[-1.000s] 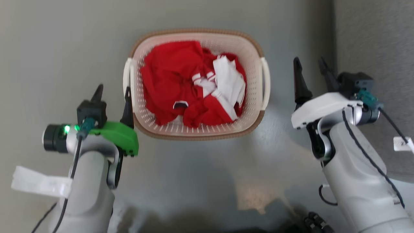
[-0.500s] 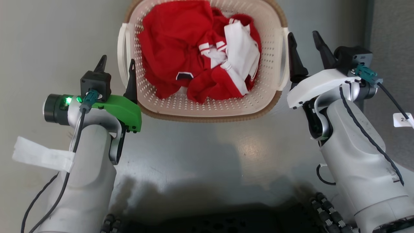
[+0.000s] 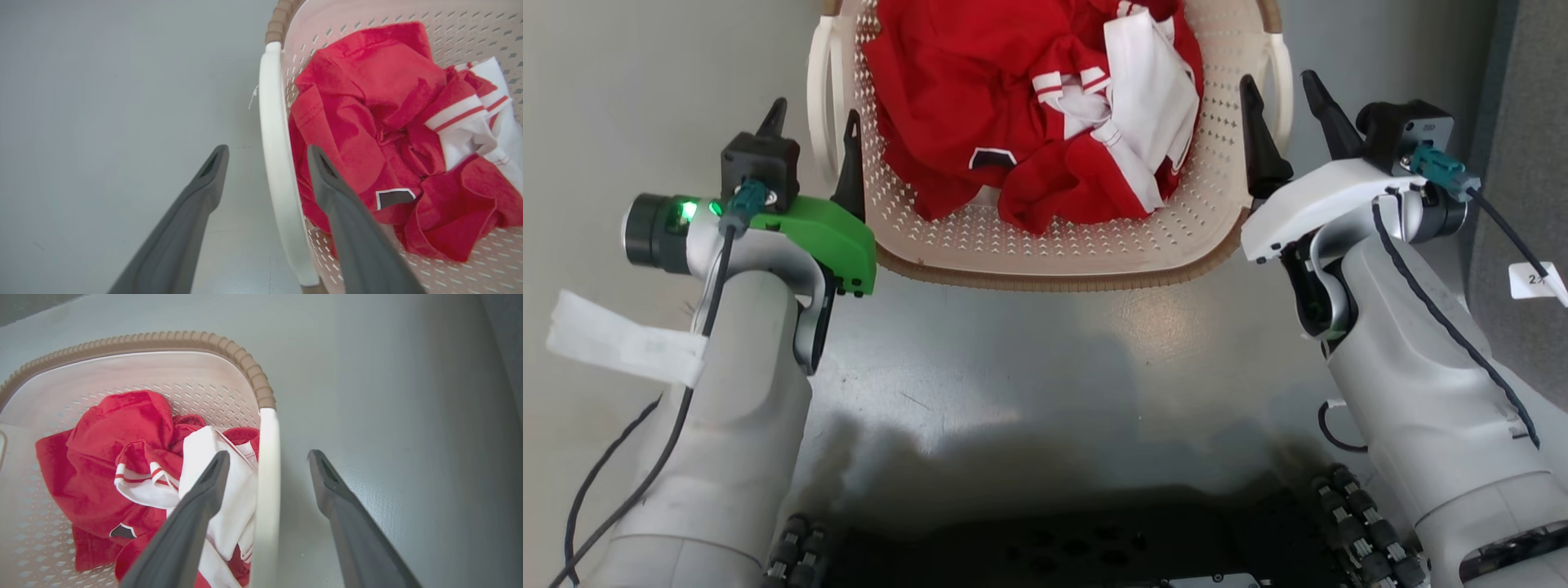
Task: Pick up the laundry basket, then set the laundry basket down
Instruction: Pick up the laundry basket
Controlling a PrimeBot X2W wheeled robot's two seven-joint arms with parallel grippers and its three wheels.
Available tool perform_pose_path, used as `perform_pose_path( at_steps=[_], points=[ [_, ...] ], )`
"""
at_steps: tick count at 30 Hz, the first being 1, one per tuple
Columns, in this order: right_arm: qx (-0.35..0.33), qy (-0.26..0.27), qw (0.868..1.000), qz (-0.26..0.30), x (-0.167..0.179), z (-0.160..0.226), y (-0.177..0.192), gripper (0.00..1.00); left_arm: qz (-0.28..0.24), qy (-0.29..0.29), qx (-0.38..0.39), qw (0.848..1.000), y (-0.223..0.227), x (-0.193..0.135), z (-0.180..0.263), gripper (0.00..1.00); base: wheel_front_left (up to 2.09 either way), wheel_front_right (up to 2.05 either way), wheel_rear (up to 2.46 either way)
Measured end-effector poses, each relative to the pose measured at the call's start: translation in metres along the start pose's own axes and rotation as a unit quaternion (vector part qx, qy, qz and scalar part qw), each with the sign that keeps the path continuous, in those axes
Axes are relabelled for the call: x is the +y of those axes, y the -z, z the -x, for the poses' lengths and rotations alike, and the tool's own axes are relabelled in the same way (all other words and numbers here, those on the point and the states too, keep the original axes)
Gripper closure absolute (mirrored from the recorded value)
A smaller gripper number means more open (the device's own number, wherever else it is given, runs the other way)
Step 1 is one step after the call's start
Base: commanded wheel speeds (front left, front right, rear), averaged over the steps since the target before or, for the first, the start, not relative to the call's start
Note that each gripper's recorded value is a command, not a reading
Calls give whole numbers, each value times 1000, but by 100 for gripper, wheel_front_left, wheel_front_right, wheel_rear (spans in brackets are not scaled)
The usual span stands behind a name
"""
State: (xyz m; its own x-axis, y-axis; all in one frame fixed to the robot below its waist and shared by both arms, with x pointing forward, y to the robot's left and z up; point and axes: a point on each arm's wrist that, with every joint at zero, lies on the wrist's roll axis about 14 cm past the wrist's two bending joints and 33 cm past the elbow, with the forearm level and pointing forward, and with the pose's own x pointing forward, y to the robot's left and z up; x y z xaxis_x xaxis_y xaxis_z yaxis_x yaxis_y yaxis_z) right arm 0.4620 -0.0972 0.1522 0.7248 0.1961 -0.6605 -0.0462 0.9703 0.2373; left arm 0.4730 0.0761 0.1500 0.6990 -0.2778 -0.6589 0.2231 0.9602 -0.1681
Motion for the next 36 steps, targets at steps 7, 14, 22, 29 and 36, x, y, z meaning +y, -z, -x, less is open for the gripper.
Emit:
perform_pose_path(
  at_steps=[7,14,22,29,36],
  points=[
    [12,-2,1000,-4,0,-8,10,0,-1,-1,10,1000,8,4,-10,0,0,0,0],
    [42,-5,999,-5,1,-8,30,0,1,2,25,1000,19,4,-13,0,0,0,0],
    [46,-14,999,-10,6,-12,30,2,-4,10,35,999,23,1,-17,0,0,0,0],
    [51,-14,999,-8,6,-12,32,100,-3,16,38,999,24,-4,-19,100,0,0,0],
    [58,-14,998,-10,9,-10,31,100,17,20,44,999,24,-11,-16,100,0,0,0]
  ],
)
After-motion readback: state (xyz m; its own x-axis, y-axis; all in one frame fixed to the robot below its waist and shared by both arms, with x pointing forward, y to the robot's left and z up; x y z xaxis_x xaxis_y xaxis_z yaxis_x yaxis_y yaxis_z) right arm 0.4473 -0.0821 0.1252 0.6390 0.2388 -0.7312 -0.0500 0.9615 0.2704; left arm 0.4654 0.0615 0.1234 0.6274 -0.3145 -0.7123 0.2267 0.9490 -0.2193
